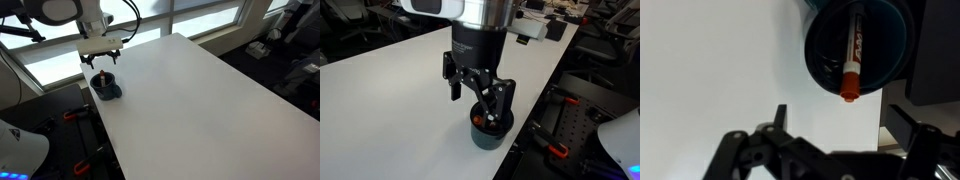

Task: Remove the marker from the cup

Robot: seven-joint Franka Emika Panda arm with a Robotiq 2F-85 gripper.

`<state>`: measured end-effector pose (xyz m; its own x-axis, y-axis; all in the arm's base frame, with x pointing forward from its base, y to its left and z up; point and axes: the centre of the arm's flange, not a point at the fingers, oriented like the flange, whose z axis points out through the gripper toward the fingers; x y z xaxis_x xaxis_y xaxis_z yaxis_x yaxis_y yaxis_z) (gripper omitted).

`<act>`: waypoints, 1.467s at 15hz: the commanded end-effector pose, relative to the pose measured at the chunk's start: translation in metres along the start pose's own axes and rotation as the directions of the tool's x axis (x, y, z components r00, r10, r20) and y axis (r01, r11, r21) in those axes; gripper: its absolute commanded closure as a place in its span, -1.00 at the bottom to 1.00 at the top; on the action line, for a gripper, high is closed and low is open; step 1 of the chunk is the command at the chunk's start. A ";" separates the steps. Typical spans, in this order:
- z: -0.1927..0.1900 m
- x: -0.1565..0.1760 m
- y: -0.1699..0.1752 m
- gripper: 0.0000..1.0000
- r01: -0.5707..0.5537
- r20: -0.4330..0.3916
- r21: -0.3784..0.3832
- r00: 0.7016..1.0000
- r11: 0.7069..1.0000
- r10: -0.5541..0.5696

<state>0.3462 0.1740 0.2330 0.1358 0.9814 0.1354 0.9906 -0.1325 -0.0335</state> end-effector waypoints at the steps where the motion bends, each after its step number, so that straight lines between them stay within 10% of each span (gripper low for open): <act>1: -0.009 -0.018 -0.024 -1.00 -0.018 0.003 -0.013 1.000 1.000 0.018; 16: 0.015 -0.083 -0.014 -1.00 0.071 0.020 0.072 0.997 0.995 -0.072; 22: 0.040 -0.054 -0.019 -1.00 0.184 0.127 0.034 0.974 0.982 -0.186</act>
<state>0.3580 0.1181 0.1918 -0.0138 0.9972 0.0735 0.9967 0.0196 -0.0788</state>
